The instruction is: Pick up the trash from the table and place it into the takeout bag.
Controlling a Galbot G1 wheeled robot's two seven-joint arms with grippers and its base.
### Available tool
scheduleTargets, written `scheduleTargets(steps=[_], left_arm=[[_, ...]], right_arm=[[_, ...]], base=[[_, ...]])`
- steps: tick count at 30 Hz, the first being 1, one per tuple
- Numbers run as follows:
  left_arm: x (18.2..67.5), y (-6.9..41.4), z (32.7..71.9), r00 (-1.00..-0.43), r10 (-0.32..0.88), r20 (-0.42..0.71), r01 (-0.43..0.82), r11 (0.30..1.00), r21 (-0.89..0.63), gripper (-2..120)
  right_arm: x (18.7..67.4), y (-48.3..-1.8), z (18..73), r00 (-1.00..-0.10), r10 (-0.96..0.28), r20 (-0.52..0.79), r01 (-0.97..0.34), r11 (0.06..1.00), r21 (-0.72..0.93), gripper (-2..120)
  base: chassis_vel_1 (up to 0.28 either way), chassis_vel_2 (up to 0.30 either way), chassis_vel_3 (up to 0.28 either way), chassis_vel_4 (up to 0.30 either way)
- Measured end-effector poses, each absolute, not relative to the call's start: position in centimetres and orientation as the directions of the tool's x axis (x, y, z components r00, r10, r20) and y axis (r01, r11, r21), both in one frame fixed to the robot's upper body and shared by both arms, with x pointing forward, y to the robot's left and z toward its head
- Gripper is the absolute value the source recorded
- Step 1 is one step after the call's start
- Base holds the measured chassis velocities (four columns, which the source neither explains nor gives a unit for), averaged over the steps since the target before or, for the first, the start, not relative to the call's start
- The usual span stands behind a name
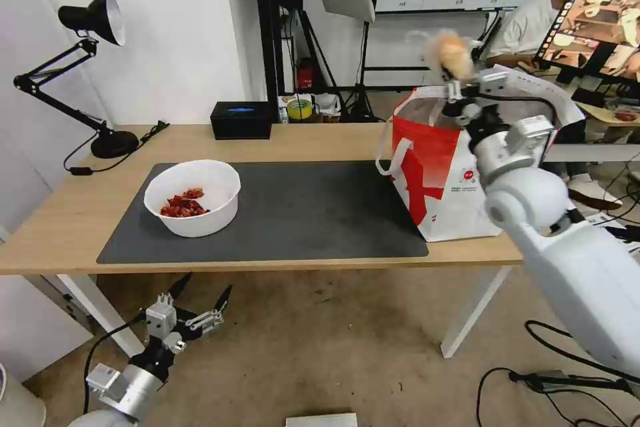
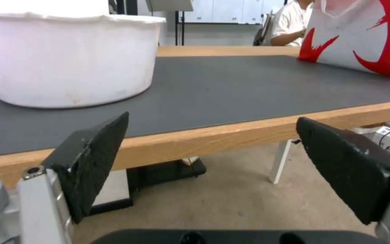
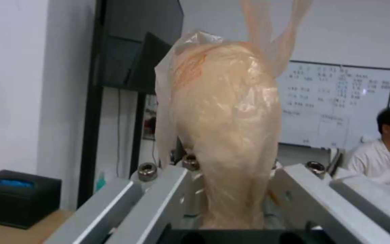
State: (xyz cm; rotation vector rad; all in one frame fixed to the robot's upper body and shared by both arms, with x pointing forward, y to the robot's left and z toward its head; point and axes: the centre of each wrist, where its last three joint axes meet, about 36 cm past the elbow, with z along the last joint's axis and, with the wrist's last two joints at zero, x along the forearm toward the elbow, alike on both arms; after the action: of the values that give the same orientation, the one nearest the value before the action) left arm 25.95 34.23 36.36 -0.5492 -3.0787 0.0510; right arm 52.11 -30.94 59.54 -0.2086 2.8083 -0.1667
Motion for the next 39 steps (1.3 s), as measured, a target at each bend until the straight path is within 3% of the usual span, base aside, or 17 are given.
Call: scheduleTargets(steps=[6,9,12,17,20,31,39], left_arm=[[26.2,34.0,36.3,-0.936,0.352,0.004,0.352,0.935,-0.039,100],[26.2,34.0,36.3,-0.936,0.353,0.004,0.352,0.935,-0.039,100],[26.3,34.2,36.2,-0.936,0.353,0.007,0.353,0.935,-0.036,100],[26.3,34.6,36.4,-0.936,0.351,0.008,0.351,0.936,-0.030,100],[26.3,34.8,36.5,-0.937,0.349,0.011,0.349,0.937,-0.027,100],[26.4,34.6,36.4,-0.936,0.352,0.008,0.352,0.936,-0.031,100],[26.4,34.5,36.6,-0.936,0.351,0.005,0.351,0.936,-0.029,100]], right_arm=[[52.9,-32.6,58.9,-0.957,-0.152,-0.249,-0.122,0.984,-0.130,7],[52.8,-32.6,58.8,-0.962,-0.152,-0.226,-0.124,0.984,-0.131,14],[52.8,-32.4,58.8,-0.968,-0.143,-0.208,-0.117,0.985,-0.130,28],[52.8,-32.3,58.7,-0.971,-0.132,-0.199,-0.104,0.984,-0.143,41],[52.8,-32.2,58.5,-0.973,-0.126,-0.193,-0.098,0.984,-0.148,57],[52.6,-32.4,58.4,-0.975,-0.120,-0.187,-0.091,0.984,-0.155,96],[52.3,-32.3,58.1,-0.975,-0.128,-0.179,-0.101,0.983,-0.154,100]], base=[[0.000,0.000,0.000,0.000],[0.000,0.000,0.000,0.000],[0.000,0.000,0.000,0.000],[0.000,0.000,0.000,0.000],[0.000,0.000,0.000,0.000],[0.000,0.000,0.000,0.000],[0.000,0.000,0.000,0.000]])
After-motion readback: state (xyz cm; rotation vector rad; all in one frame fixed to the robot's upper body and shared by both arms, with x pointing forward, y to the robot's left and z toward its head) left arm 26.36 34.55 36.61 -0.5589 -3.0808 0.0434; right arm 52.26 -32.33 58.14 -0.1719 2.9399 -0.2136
